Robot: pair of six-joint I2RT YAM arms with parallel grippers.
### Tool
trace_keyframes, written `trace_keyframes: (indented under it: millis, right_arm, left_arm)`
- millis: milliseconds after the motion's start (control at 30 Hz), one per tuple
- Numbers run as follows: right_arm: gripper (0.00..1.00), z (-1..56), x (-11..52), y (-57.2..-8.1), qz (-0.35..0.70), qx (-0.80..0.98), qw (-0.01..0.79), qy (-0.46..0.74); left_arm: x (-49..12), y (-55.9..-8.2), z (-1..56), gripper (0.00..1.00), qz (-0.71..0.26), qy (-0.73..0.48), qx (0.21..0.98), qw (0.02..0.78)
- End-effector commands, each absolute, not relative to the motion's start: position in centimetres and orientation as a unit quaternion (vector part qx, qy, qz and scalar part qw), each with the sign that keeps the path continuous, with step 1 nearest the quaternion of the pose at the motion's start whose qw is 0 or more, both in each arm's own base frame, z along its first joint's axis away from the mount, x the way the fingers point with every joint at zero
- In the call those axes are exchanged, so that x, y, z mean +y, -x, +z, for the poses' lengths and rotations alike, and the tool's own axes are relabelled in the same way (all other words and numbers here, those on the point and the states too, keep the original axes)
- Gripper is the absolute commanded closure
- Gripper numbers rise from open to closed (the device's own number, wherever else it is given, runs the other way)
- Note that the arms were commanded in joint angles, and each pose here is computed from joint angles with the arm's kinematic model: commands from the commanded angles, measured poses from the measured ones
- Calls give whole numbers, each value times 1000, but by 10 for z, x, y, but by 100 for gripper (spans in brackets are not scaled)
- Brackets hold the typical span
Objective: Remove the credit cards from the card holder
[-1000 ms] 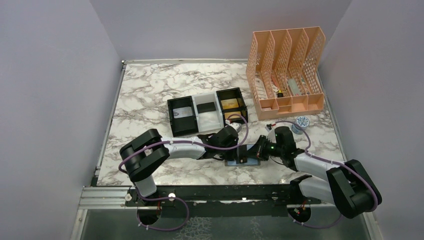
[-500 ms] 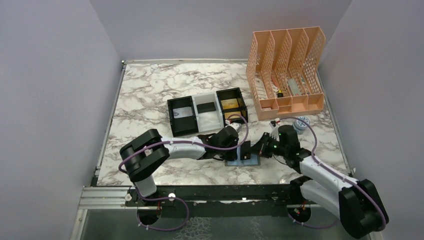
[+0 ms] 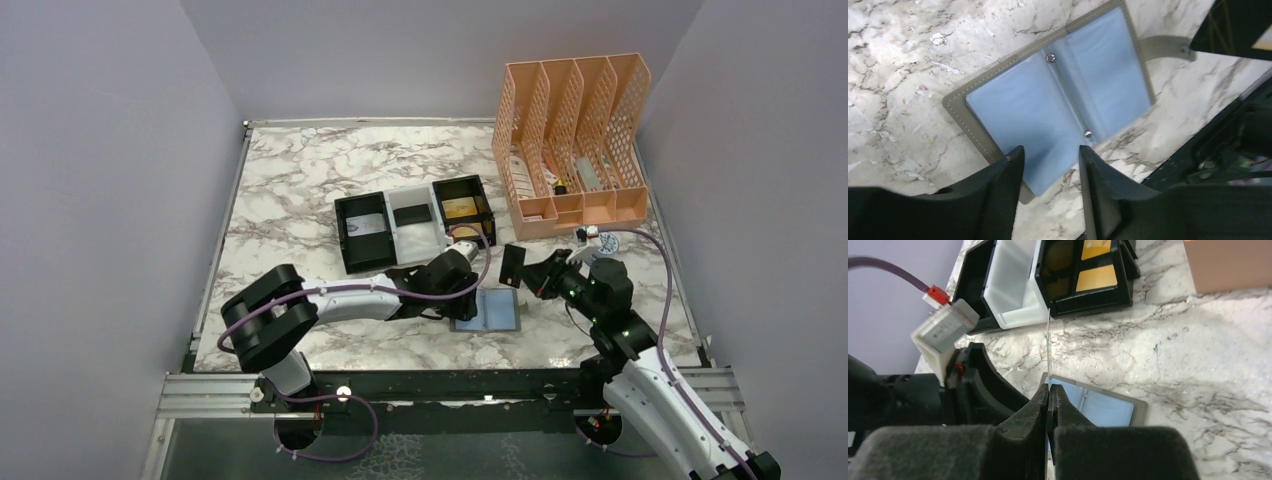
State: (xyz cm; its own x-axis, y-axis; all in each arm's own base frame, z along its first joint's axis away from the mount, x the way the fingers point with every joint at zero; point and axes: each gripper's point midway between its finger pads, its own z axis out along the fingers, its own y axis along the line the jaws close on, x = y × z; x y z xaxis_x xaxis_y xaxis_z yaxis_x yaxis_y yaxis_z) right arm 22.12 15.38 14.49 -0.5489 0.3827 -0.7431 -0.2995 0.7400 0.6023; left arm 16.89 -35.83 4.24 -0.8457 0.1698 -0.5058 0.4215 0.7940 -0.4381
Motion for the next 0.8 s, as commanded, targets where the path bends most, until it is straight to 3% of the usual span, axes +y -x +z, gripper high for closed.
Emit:
trace_keyframes:
  millis: [0,267,467,633,767]
  right_arm:
    - [99,169,149,-227,342,779,526,19]
    - [99,204,185,-212,413,724,532,149]
    - [99,220,202,-211,440,680,545,216]
    - [99,228,215,-221,435,670,550,244]
    - [99,228,239,-240,362,675,566,304]
  left_arm:
    - [-349,-179,71,44,-295,-136,909,262]
    - [-293,-210,110,21,-297,-66,898,318]
    - [-220,-225,111,5,-232,-1,901,366]
    - [-185,-216,96,1,-193,41,910,365]
    - [-174,-211,96,1,-202,73,900,380]
